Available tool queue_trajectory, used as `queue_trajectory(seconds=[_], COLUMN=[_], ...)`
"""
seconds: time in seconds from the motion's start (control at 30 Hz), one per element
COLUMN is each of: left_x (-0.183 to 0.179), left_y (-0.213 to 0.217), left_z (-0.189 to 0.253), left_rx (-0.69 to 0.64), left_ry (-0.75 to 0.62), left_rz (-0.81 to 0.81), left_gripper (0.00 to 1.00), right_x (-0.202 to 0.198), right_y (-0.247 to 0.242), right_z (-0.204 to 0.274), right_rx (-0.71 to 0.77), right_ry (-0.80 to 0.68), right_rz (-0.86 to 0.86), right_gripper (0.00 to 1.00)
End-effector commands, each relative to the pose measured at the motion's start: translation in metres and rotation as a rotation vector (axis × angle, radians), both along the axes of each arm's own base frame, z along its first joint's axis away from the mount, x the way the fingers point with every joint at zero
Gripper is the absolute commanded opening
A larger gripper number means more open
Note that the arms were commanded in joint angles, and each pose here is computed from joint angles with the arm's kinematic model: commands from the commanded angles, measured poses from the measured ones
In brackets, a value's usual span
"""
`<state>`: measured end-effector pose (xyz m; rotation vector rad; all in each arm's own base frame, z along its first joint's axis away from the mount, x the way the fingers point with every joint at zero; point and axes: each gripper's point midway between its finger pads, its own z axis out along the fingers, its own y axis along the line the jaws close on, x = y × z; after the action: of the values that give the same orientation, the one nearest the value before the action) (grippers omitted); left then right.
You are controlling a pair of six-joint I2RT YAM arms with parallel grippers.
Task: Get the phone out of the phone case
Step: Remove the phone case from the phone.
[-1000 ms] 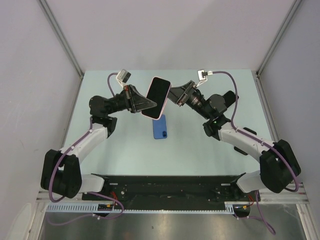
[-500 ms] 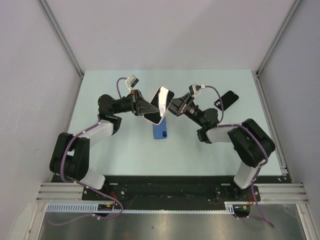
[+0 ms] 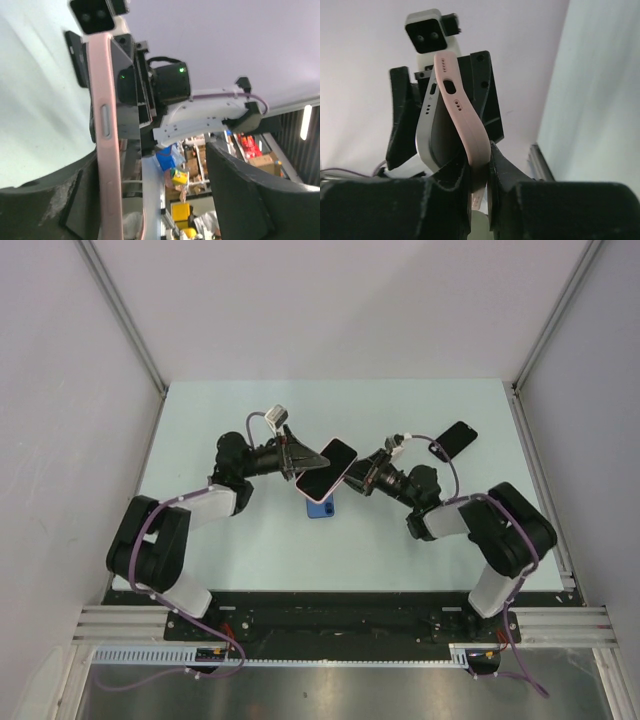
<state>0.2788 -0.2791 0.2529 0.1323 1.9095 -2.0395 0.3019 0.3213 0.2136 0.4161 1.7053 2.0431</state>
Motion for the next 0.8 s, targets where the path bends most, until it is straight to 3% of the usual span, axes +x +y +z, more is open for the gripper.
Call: queue_trajectory(seconds=[0.0, 0.03, 0.07, 0.13, 0.33, 0.5, 0.77], left_x=[0.02, 0.026, 0.026, 0.034, 0.045, 0.048, 0.043], left_y=[0.006, 0.008, 0.011, 0.016, 0.018, 0.025, 0.024], left_z=[0.058, 0.034, 0.043, 0.029, 0.015, -0.014, -0.023], left_rx=[0.01, 0.119, 0.142, 0.238, 0.31, 0.421, 0.461], left_ry=[-0.343, -0.317, -0.354, -0.338, -0.281, -0.234, -0.237], left_rz=[0.221, 0.235, 0.26, 0.302, 0.33, 0.364, 0.372], left_gripper=[0.82, 0.84, 0.85, 0.9, 0.91, 0.89, 0.89], right_x=[-0.031, -0.021, -0.02, -0.01, 0.01, 0.008, 0.02], right_y=[-0.005, -0.016, -0.024, -0.038, -0.074, -0.109, -0.15], right_z=[-0.075, -0.065, -0.072, -0.073, -0.054, -0.065, -0.066], right_rx=[-0.389, -0.44, -0.506, -0.612, -0.804, -1.102, -1.513], right_ry=[0.051, -0.026, 0.024, -0.016, -0.023, 0.001, 0.057], right_rz=[0.129, 0.081, 0.073, 0.018, -0.086, -0.077, -0.037], right_gripper=[0.0, 0.0, 0.0, 0.0, 0.0, 0.0, 0.0])
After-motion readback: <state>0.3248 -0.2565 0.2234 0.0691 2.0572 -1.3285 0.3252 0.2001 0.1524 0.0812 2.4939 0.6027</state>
